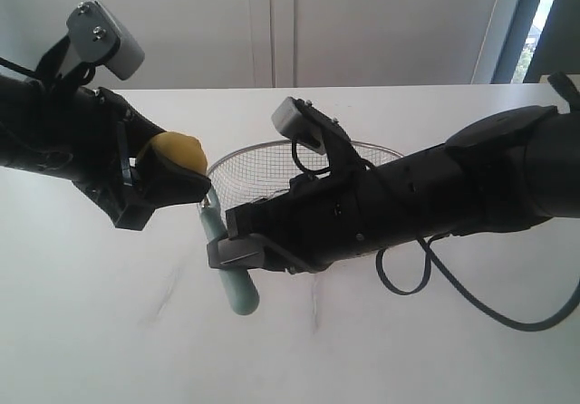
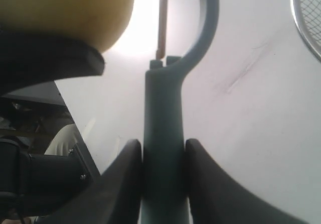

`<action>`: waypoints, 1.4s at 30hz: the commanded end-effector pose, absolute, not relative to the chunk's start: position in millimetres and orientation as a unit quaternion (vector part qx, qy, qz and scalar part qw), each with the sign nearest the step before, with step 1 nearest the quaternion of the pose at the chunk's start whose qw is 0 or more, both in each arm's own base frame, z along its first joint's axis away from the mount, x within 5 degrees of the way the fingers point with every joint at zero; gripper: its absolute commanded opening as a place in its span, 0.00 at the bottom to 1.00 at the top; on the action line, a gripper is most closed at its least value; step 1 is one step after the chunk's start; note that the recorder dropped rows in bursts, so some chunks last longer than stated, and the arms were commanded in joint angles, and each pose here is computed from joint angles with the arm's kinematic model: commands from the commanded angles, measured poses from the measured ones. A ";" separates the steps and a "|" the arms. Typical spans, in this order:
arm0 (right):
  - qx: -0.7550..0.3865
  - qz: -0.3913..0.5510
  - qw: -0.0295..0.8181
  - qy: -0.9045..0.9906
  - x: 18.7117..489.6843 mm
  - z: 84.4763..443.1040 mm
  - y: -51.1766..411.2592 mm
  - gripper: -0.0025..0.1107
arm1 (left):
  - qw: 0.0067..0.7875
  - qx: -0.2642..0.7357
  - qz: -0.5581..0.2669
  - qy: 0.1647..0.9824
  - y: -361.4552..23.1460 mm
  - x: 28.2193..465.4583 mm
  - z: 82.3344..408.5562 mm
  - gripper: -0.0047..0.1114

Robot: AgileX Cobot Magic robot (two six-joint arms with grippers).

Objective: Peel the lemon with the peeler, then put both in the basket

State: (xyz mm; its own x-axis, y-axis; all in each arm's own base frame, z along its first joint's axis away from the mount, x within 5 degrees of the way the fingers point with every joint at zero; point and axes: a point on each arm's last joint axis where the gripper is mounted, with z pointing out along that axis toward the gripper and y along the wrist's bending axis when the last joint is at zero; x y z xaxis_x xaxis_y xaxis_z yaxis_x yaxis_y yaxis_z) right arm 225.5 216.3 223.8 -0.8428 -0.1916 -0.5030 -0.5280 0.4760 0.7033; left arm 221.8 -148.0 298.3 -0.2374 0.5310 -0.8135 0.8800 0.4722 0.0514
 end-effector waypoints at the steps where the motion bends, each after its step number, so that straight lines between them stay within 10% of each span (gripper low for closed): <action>1: -0.220 0.463 0.186 0.838 225.3 223.5 216.0 0.02 | 0.408 0.460 -0.226 0.755 -149.5 220.3 300.6 0.04; 42: -0.244 0.410 0.304 0.825 205.0 285.6 188.1 0.02 | 0.408 0.460 -0.226 0.755 -149.5 220.3 300.6 0.04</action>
